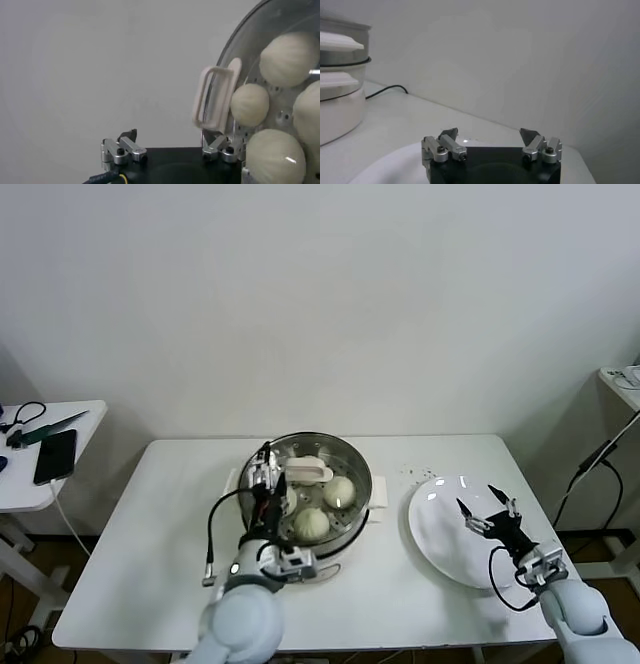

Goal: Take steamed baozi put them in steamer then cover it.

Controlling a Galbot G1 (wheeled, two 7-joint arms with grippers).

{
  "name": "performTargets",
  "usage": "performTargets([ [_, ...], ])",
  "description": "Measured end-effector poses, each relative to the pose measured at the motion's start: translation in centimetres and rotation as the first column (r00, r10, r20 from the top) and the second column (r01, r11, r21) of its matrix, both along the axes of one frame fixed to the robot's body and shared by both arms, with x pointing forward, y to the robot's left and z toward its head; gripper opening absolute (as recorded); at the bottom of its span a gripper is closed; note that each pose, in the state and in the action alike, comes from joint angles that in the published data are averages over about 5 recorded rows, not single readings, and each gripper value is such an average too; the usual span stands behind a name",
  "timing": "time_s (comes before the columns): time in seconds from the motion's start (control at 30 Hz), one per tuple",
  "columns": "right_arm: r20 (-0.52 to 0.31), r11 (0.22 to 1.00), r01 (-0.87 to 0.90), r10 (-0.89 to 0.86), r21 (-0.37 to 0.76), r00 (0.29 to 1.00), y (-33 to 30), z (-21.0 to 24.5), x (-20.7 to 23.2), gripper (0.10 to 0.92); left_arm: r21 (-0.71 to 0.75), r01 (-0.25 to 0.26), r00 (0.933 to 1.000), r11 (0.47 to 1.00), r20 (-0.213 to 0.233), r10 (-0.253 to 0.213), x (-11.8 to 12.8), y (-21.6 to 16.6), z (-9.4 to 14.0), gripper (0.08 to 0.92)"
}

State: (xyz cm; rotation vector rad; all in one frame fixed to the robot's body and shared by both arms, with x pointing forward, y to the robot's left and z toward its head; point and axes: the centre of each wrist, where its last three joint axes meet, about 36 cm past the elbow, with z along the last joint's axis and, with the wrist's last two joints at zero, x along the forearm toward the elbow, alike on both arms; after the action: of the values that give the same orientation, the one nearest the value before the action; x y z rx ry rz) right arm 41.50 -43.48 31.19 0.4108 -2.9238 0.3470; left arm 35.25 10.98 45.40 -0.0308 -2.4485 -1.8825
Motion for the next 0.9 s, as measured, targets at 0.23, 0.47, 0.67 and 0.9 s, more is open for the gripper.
performTargets([
  [0.23, -0.002, 1.000, 0.002, -0.002, 0.005, 1.000, 0.3, 0.7, 0.2, 0.823, -0.141, 0.042, 0.9991, 0.989, 0.003, -0.042, -1.2, 2.6, 0.6, 0.823],
  [0.47, 0.003, 1.000, 0.006, -0.006, 0.024, 1.000, 1.0, 1.1, -0.1, 0.823, -0.330, 0.116, 0.9932, 0.937, 0.038, -0.110, -1.9, 5.8, 0.9, 0.823],
  [0.67, 0.012, 0.999, 0.001, -0.002, 0.041, 1.000, 1.9, 1.2, -0.6, 0.823, -0.485, 0.121, 0.9927, 0.866, 0.062, -0.104, -2.4, 9.3, 0.4, 0.823],
  [0.9, 0.024, 0.998, -0.010, 0.008, 0.057, 1.000, 2.8, 1.3, -1.1, 0.823, -0.650, 0.075, 0.9969, 0.756, 0.067, -0.042, -3.0, 13.8, -1.3, 0.823],
])
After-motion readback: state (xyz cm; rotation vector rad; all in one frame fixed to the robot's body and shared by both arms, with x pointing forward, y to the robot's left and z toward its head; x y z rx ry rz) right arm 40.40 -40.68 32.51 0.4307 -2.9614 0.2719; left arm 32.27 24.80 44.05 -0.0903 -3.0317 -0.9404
